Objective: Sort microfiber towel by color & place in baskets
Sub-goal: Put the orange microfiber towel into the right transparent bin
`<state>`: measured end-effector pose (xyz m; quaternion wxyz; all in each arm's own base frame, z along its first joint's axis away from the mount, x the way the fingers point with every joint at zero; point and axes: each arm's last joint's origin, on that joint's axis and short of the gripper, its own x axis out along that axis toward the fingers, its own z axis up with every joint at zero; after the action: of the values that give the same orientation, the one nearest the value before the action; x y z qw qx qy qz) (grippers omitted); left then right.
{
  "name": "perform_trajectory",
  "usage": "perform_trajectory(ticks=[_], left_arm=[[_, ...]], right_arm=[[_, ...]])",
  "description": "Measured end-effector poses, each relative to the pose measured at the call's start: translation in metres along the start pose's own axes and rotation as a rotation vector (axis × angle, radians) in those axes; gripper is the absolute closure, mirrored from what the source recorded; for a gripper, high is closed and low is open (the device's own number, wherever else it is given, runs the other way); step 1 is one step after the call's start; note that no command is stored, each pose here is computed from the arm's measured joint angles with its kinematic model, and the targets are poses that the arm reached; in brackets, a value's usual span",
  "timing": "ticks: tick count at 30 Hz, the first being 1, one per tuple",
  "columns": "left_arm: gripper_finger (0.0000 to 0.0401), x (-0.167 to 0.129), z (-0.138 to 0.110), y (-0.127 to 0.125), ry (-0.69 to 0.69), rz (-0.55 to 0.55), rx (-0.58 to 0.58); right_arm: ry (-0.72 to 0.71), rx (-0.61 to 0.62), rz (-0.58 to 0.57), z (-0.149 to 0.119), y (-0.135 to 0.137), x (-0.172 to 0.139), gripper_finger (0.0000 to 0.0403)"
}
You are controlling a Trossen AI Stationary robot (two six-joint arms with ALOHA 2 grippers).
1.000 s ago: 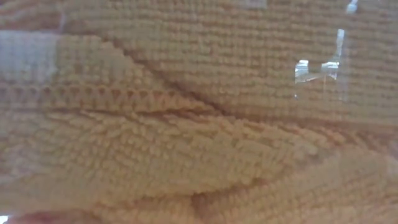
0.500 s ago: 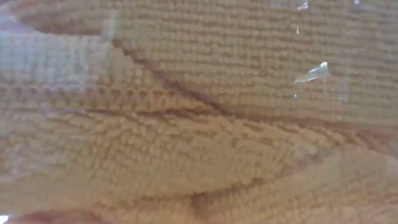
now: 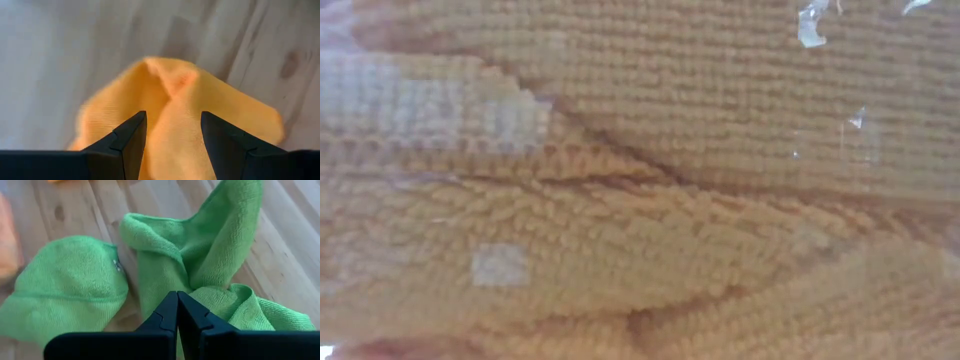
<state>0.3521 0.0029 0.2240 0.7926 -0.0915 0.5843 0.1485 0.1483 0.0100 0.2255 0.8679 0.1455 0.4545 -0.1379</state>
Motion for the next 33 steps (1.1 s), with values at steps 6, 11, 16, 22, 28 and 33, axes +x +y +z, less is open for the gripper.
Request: perform_trajectory(ticks=[6, 11, 16, 22, 28, 33], left_arm=[[0.0224, 0.046, -0.002, -0.006, 0.130, 0.014, -0.020], [0.0224, 0.083, -0.006, -0.007, 0.222, 0.067, -0.115], [0.0279, 0.095, -0.009, -0.011, 0.284, 0.029, -0.178], [0.0386, 0.068, -0.009, -0.017, 0.237, 0.025, -0.248], [0.0397, -0.016, -0.001, -0.030, 0.091, 0.006, -0.278], [0.0399, -0.086, 0.002, -0.049, -0.041, 0.003, -0.235]], right_arm=[[0.020, -0.054, 0.038, -0.001, 0.001, 0.000, 0.0402], [0.029, -0.103, 0.060, -0.001, 0.002, 0.000, 0.0402], [0.028, -0.143, 0.062, -0.001, 0.002, 0.000, 0.0402], [0.028, -0.168, 0.062, -0.001, 0.002, 0.000, 0.0402], [0.034, -0.166, 0.060, -0.002, 0.001, 0.000, 0.0402], [0.034, -0.166, 0.059, -0.002, 0.001, 0.000, 0.0402]])
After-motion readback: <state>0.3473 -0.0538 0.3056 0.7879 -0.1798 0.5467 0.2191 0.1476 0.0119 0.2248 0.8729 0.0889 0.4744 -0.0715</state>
